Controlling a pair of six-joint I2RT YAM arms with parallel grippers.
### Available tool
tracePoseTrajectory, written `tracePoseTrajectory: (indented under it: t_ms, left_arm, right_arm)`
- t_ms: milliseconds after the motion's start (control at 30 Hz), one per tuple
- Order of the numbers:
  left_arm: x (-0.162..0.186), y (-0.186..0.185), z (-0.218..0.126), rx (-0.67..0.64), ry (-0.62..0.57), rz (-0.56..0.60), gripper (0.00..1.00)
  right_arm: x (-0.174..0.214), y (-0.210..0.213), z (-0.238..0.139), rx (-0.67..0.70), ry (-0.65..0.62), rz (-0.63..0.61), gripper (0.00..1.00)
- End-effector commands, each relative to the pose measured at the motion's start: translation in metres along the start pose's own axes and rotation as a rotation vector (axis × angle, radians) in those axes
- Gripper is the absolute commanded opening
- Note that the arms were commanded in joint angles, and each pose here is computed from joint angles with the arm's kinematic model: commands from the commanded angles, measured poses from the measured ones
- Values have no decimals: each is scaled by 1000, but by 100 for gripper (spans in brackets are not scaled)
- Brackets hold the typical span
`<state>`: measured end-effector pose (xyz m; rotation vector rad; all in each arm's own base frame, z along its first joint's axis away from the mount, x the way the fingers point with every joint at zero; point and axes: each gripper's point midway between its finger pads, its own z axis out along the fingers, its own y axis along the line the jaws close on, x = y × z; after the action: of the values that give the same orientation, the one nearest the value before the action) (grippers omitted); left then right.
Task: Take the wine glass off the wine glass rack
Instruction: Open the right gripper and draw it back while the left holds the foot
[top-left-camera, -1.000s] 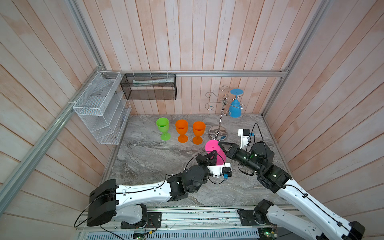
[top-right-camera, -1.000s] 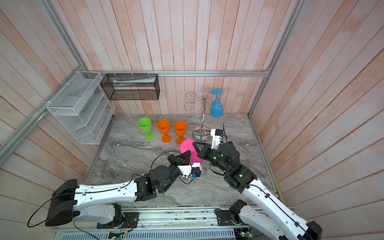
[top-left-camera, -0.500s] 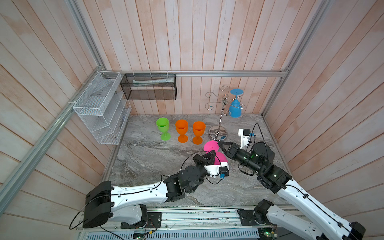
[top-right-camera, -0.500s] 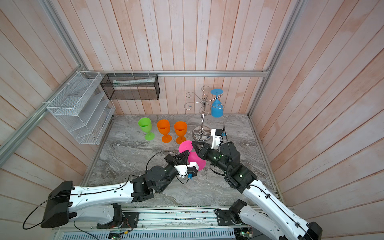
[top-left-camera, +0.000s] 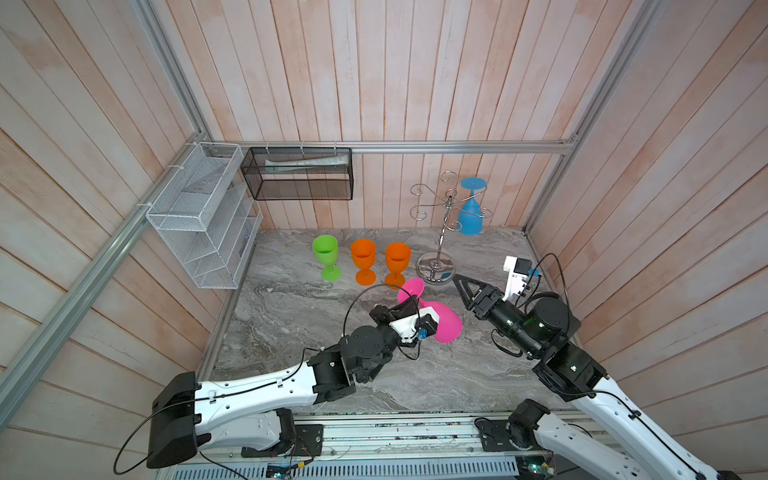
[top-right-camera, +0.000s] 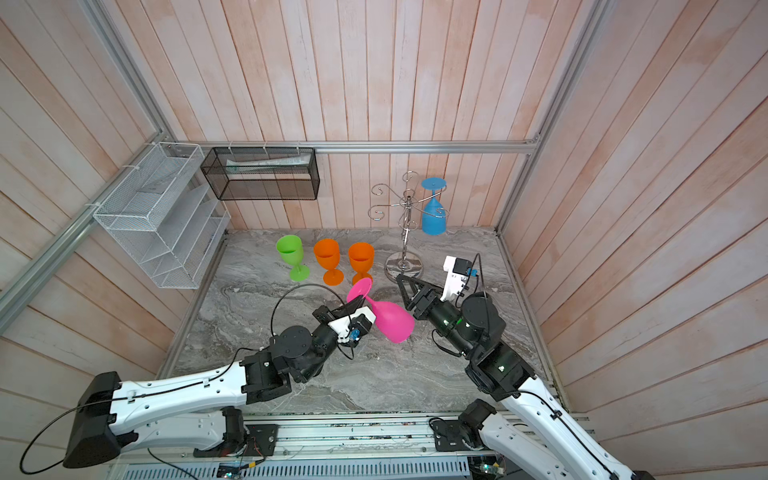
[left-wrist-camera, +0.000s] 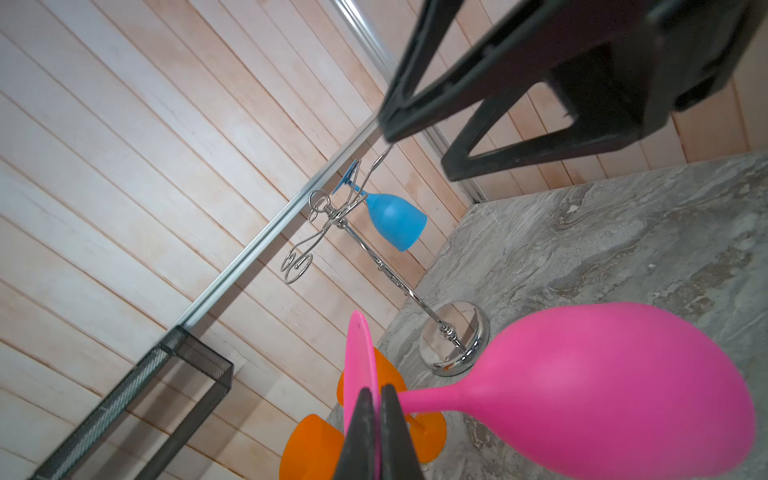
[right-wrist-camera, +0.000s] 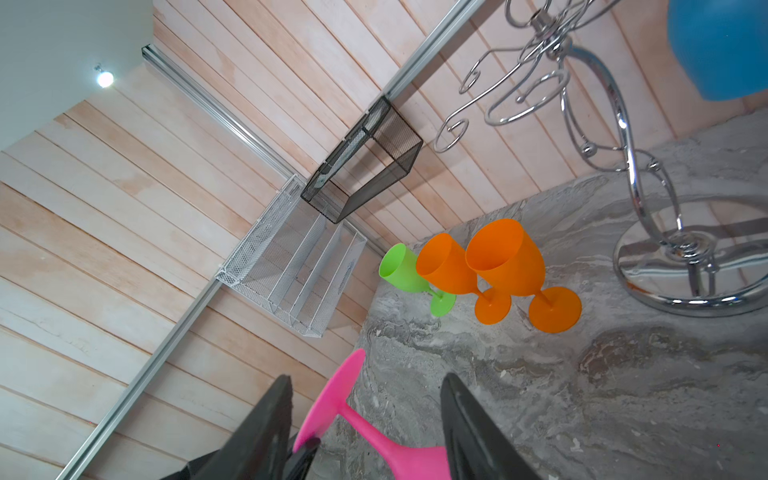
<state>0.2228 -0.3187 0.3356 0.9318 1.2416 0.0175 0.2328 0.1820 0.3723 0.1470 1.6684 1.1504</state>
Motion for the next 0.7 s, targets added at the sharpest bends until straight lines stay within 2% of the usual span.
tracePoseTrajectory:
  t_ms: [0, 300, 467, 667]
  left_arm:
    - [7, 5, -8, 42, 27, -205, 0]
    - [36, 26, -29, 48, 165, -628, 0]
    - [51, 24, -40, 57, 248, -873, 0]
    - [69, 18, -53, 58, 323, -1096, 0]
  right_arm:
    - [-19, -7, -13, 71, -77, -77, 58]
    - [-25, -13, -35, 110, -109, -211, 49]
    - [-16, -7, -34, 62, -68, -280, 46]
    - [-6, 1, -32, 2, -23, -318, 44]
